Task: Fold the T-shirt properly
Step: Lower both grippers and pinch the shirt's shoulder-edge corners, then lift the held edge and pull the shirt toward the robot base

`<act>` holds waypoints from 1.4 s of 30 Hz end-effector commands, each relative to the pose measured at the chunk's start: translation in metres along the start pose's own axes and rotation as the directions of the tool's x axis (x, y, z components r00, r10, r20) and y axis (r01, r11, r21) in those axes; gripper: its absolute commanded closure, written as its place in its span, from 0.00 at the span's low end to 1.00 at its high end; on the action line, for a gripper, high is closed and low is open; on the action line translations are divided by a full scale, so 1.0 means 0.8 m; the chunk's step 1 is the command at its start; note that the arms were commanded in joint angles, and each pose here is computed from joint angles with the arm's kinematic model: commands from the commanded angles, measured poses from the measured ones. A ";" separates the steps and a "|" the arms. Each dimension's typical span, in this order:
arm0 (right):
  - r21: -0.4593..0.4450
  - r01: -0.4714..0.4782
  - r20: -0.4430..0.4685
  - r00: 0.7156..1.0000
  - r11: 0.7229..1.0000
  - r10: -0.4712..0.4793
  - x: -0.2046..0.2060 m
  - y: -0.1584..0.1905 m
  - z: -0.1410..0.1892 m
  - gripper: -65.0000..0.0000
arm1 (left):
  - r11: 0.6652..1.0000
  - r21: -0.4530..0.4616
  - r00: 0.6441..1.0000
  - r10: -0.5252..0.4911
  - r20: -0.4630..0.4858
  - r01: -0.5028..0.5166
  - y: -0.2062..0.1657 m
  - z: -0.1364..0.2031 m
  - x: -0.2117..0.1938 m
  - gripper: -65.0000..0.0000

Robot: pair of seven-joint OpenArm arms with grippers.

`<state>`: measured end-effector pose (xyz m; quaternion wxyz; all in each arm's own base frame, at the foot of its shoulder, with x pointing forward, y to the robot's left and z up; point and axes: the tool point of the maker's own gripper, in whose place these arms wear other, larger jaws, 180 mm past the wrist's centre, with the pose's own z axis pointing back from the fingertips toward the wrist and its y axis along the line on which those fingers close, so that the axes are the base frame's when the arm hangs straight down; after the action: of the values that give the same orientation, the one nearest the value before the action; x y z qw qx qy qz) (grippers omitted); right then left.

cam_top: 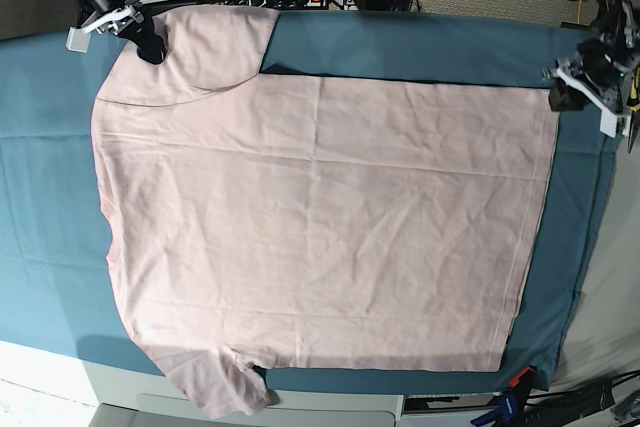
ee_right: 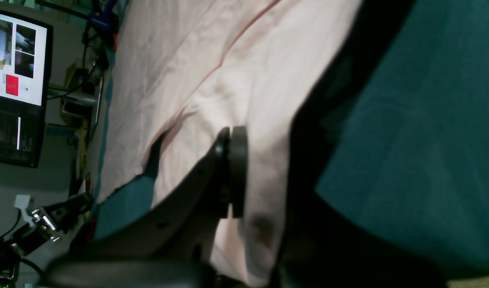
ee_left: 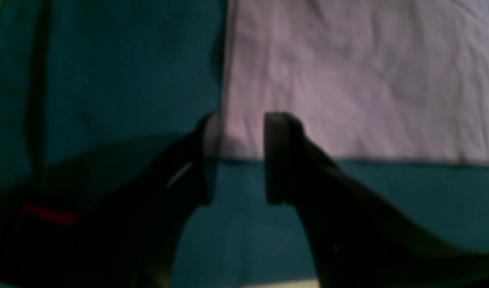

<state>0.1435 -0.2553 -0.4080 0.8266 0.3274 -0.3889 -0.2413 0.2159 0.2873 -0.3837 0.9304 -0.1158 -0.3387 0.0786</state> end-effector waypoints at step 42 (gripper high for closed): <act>-0.018 -0.069 -0.127 0.990 0.997 0.066 -0.026 0.014 0.026 1.00 | 0.981 -0.185 0.997 0.050 -0.055 -0.060 -0.028 0.010 -0.036 1.00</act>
<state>0.1216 -0.2397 -0.3987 0.8515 0.3266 -0.3558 -0.2042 0.1873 0.2566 -0.3969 0.9223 -0.2166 -0.3106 0.0780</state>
